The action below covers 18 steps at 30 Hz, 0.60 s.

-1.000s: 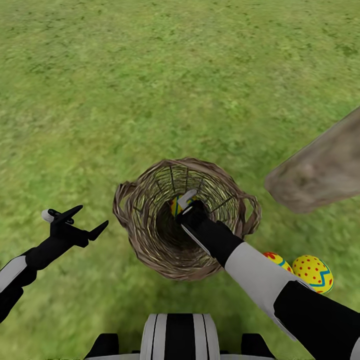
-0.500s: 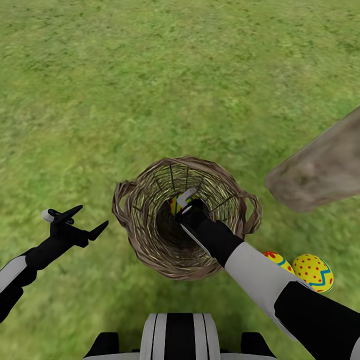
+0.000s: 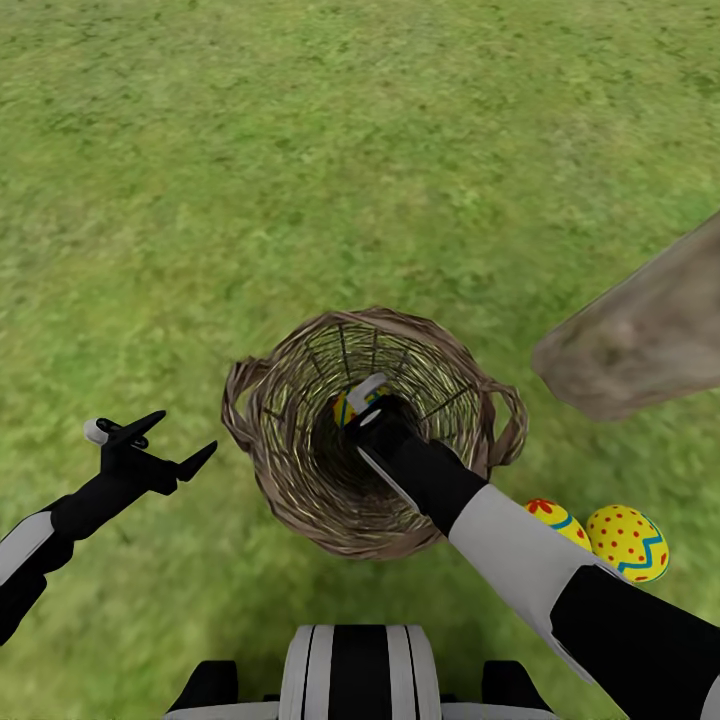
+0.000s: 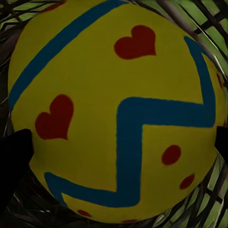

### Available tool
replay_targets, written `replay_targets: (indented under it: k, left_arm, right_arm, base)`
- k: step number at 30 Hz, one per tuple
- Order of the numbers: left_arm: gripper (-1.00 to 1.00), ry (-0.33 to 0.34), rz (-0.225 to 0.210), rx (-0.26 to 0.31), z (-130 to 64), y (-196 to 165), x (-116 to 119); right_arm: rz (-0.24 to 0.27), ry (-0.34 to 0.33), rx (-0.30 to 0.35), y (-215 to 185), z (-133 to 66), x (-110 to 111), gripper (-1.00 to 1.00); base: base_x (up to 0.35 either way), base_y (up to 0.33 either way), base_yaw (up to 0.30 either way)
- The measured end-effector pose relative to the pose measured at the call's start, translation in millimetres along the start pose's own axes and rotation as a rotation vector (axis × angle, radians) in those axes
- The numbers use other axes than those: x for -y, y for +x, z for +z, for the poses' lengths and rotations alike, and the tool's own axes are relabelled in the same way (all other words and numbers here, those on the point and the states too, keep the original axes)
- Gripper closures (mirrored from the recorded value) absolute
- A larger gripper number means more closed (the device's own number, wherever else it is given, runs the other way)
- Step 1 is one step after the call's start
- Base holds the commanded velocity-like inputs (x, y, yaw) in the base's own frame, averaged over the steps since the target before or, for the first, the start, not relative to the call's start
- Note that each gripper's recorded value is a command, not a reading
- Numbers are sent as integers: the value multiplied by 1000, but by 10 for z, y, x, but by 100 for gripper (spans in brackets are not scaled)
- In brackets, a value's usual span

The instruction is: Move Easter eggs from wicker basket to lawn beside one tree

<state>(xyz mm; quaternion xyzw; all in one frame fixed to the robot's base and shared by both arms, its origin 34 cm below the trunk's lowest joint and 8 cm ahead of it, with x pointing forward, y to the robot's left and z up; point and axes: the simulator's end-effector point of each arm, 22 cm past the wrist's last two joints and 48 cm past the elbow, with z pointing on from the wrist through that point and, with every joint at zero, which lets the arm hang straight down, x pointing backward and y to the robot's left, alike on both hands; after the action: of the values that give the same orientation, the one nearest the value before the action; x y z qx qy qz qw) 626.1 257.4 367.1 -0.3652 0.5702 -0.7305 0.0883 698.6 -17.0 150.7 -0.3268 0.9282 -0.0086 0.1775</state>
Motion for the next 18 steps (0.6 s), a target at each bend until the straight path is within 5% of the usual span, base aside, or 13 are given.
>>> replay_targets:
  k: [18]
  left_arm:
    - [-100,35,2,-7,98,88,94]
  right_arm:
    - [12,-2,-28,78,-32,29,100]
  base:
    - [0,0,0]
